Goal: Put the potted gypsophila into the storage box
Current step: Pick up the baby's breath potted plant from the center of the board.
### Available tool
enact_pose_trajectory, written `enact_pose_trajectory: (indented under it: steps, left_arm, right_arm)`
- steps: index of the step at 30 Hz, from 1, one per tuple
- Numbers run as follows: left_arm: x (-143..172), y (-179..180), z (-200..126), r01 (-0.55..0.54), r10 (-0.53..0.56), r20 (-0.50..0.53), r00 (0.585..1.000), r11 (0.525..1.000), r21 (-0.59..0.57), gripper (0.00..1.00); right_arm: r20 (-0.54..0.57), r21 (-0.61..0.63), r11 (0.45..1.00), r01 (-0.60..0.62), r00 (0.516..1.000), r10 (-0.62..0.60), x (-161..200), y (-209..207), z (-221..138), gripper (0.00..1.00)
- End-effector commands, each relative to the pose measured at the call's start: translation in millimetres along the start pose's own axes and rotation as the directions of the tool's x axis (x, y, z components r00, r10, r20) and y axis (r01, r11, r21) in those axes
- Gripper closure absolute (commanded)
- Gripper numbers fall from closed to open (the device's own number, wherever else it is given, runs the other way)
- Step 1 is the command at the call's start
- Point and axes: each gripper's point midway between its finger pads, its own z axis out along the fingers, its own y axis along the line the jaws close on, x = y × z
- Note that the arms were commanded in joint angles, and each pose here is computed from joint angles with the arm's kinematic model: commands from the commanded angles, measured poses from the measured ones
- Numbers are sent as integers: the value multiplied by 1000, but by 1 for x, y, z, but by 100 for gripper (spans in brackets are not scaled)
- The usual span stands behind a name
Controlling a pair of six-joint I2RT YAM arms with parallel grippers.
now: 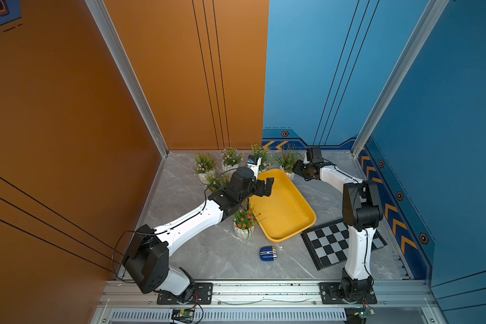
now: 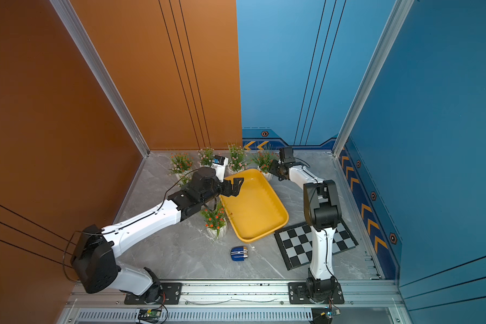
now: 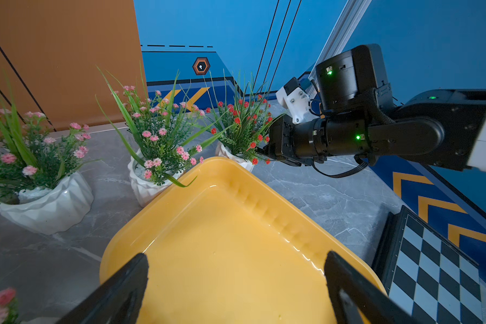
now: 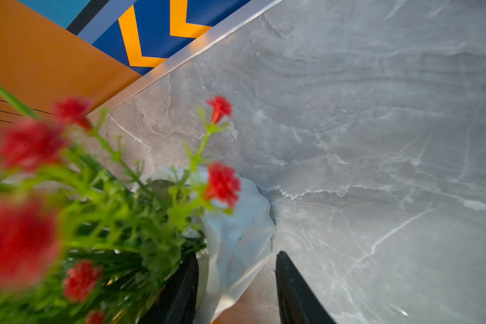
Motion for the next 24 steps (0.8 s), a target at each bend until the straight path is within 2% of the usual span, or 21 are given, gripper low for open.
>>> enact_pose_trajectory:
  steps: [1, 10, 18, 24]
  left_arm:
    - [-8, -1, -7, 11, -11, 37, 999, 1000, -2, 2]
    - [-3, 0, -9, 9, -8, 31, 999, 1000, -12, 2]
    - [-1, 2, -9, 0, 0, 24, 1000, 1000, -18, 2]
    - [-2, 0, -11, 0, 0, 29, 1000, 1000, -11, 2]
  right_arm:
    - [-68, 84, 996, 17, 998, -11, 20, -15, 8, 58]
    - [-121, 246, 966, 80, 991, -51, 24, -35, 5, 76]
    - [-111, 257, 963, 85, 992, -58, 21, -33, -3, 92]
    - [-28, 235, 965, 117, 993, -113, -8, -14, -38, 99]
